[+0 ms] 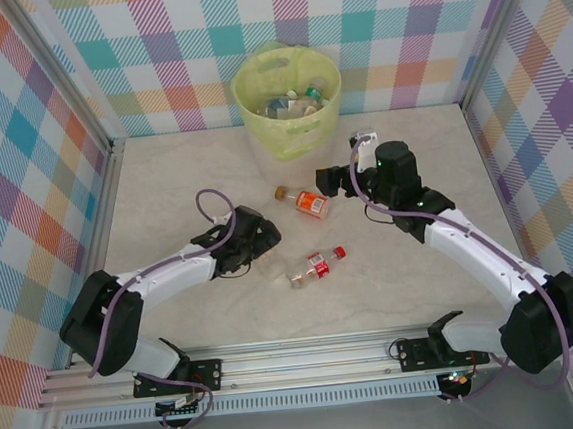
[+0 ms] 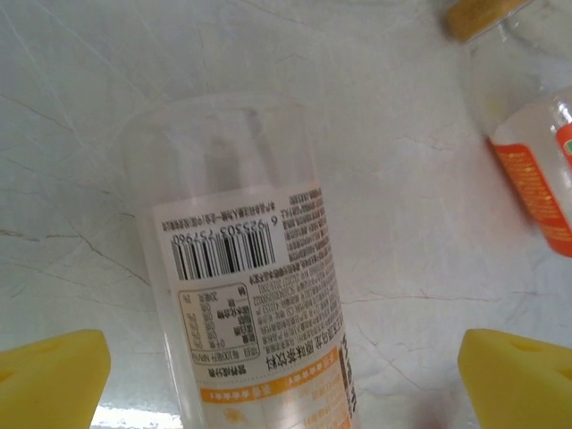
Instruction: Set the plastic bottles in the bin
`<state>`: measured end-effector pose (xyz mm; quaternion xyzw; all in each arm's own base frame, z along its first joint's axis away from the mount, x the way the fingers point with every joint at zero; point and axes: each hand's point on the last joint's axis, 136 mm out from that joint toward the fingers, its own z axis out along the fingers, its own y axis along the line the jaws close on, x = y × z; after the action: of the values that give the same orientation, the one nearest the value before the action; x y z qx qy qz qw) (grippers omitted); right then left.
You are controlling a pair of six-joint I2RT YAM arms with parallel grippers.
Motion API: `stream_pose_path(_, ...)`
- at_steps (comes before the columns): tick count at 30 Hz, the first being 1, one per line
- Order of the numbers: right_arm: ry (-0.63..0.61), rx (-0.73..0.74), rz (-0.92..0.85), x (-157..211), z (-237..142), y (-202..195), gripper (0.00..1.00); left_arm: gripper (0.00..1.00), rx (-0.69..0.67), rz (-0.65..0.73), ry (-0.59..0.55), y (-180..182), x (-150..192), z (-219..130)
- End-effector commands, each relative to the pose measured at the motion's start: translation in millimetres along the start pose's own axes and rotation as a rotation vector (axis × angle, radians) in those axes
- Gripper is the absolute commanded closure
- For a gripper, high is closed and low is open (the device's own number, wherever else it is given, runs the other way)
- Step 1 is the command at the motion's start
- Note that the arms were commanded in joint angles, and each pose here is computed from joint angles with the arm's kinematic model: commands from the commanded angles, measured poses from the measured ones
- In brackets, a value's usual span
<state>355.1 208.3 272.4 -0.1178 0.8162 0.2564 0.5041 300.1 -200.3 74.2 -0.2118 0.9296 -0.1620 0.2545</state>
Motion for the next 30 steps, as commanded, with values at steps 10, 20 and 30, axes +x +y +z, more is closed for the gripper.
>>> stream_pose_path(10,-0.084,-0.034,0.014,-29,-1,11,0.00,0.00,-0.191,0.130,-0.020,19,4,19)
stream_pose_path(20,-0.030,-0.229,-0.020,-22,-2,45,0.00,0.12,-0.095,0.160,-0.050,-1,1,40)
stream_pose_path(30,-0.014,-0.231,-0.034,-21,-3,46,0.00,0.38,-0.045,0.114,-0.066,-6,-4,52)
